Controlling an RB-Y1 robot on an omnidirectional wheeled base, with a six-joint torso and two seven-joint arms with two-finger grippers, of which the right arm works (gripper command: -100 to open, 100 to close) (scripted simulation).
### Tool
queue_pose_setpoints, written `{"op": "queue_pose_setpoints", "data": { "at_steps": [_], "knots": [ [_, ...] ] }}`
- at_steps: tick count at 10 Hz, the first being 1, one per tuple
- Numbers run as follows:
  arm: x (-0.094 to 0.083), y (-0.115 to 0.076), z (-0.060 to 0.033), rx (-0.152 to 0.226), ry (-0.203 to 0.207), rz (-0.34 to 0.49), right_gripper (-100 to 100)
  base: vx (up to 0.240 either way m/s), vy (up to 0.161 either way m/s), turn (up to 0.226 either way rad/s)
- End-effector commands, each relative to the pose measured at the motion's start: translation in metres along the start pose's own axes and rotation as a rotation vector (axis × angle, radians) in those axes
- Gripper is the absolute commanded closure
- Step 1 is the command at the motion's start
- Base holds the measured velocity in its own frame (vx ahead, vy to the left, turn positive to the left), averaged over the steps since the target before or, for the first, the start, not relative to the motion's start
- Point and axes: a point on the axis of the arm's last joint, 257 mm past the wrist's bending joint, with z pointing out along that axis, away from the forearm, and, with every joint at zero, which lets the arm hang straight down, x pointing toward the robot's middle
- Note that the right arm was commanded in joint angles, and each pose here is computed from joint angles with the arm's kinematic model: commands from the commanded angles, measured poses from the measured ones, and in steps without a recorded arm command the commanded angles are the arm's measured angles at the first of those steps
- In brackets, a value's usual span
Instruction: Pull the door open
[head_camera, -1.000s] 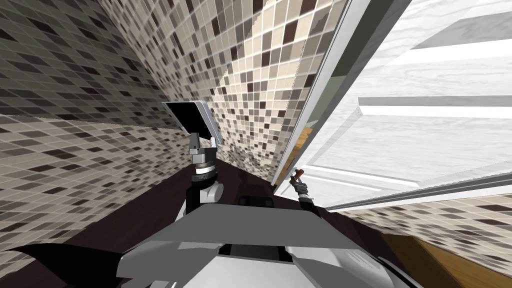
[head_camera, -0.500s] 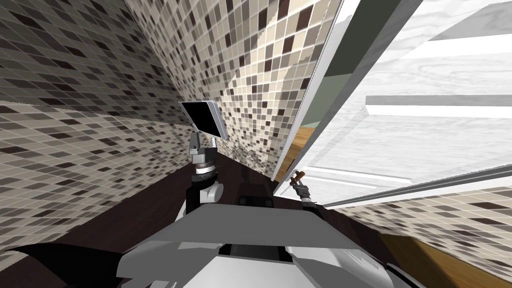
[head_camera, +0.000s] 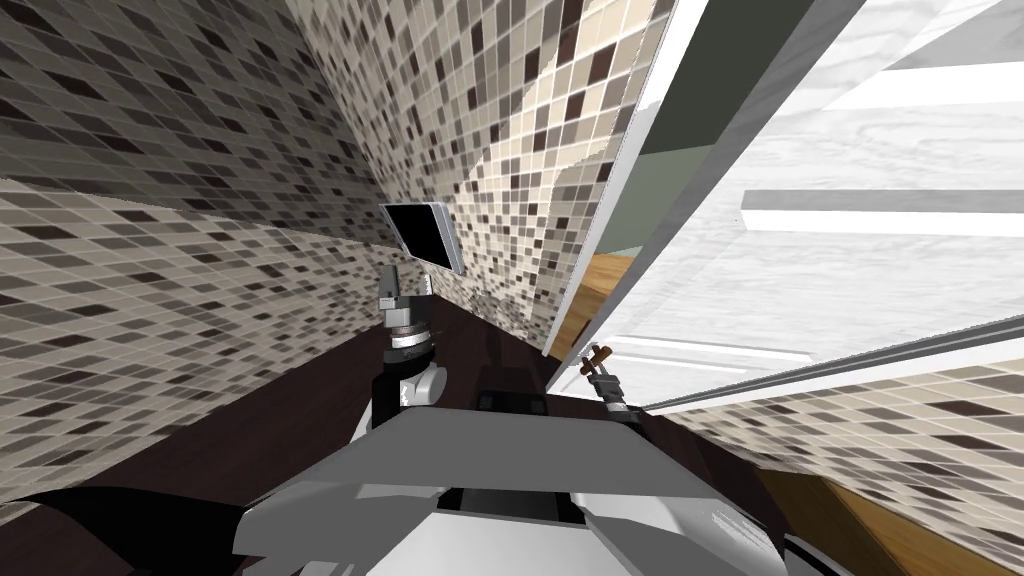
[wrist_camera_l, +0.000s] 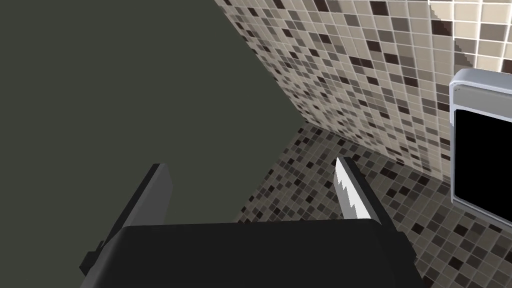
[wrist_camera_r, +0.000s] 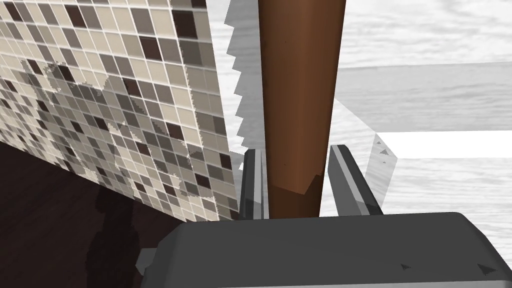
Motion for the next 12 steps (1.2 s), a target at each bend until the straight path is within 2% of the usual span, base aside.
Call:
{"op": "queue_pose_setpoints", "data": {
  "at_steps": [1, 6, 7, 8, 12],
  "knots": [
    [-0.002, -0.002, -0.0089, 0.018, -0.005, 0.003, 100, -0.217, -0.058, 0.138],
    [-0.001, -0.001, -0.0298, 0.067, -0.005, 0.004, 100, -0.215, -0.058, 0.126],
    [0.001, -0.001, -0.0262, 0.060, -0.005, 0.002, 100, -0.097, -0.032, 0.033],
    [-0.001, -0.001, -0.0323, 0.072, -0.008, 0.004, 100, -0.175, -0.042, 0.203],
    [-0.001, 0.001, -0.0420, 0.094, -0.006, 0.004, 100, -0.248, -0.083, 0.179]
  ]
}}
